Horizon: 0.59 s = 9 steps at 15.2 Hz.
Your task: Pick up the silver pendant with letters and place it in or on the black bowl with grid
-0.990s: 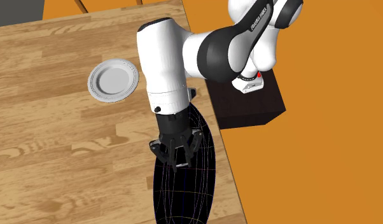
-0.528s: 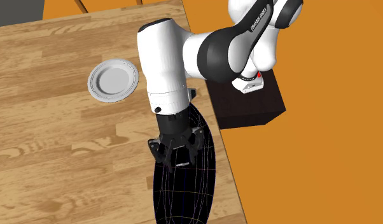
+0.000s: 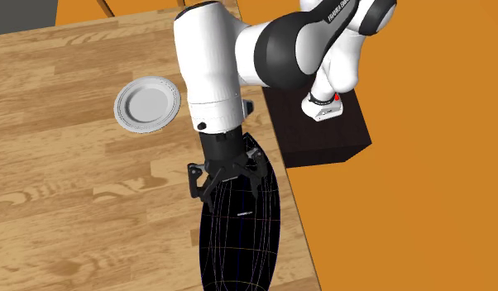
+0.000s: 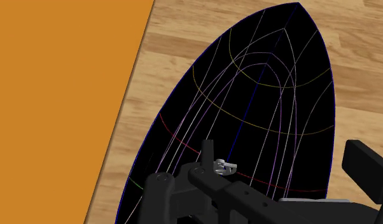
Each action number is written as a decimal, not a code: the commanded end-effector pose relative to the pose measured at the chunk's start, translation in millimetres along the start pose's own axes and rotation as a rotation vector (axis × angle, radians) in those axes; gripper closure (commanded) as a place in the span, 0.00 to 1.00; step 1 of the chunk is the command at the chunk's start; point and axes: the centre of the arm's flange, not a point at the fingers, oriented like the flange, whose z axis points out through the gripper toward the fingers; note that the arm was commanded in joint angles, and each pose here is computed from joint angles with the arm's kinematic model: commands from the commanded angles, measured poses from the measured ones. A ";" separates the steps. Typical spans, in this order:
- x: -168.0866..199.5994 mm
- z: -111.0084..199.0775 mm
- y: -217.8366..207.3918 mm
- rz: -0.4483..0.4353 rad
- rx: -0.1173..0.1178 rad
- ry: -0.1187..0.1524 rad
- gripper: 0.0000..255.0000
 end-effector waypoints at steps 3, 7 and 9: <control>-0.3 -22.1 -0.3 0.000 -0.001 0.000 0.00; -0.3 -22.1 -0.4 0.000 -0.001 0.000 0.00; -0.3 -22.0 -0.4 0.000 -0.001 0.000 0.00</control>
